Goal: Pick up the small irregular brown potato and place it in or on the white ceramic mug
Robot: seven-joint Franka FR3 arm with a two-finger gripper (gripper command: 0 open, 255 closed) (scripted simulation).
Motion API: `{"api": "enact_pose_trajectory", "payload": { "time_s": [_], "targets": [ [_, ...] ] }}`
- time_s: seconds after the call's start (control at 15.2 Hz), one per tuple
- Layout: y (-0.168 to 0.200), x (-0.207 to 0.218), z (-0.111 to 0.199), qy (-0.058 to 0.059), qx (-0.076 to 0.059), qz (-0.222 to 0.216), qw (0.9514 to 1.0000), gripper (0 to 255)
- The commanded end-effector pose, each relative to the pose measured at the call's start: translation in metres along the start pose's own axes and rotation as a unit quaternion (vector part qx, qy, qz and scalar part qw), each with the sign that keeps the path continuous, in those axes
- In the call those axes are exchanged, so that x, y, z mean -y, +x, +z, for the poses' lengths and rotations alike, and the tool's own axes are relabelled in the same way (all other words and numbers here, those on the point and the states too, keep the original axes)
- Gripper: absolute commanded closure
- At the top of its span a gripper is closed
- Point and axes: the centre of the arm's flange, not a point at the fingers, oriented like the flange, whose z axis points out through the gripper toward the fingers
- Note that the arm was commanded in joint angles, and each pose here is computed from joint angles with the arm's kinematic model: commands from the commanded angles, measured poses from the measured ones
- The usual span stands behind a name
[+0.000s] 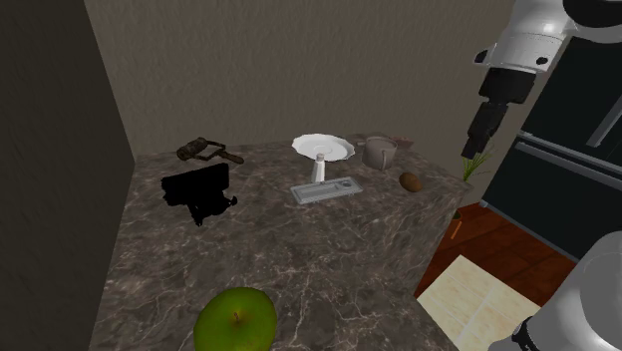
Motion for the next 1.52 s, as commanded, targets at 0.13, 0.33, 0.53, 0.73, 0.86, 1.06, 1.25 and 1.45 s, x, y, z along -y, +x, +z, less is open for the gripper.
{"api": "enact_pose_trajectory", "payload": {
  "time_s": [0.13,0.33,0.53,0.73,0.86,1.06,1.25,1.45],
  "targets": [
    [0.007,-0.019,0.015,-0.002,-0.009,0.004,0.9999,0],
    [0.017,-0.047,0.037,-0.006,-0.024,0.009,0.9997,0],
    [0.028,-0.075,0.059,-0.009,-0.038,0.014,0.9991,0],
    [0.039,-0.104,0.080,-0.012,-0.052,0.020,0.9984,0],
    [0.047,-0.123,0.094,-0.015,-0.061,0.023,0.9977,0],
    [0.059,-0.152,0.115,-0.018,-0.076,0.029,0.9966,0],
    [0.071,-0.182,0.135,-0.021,-0.090,0.034,0.9952,0],
    [0.083,-0.211,0.154,-0.025,-0.104,0.040,0.9935,0]
  ]
}}
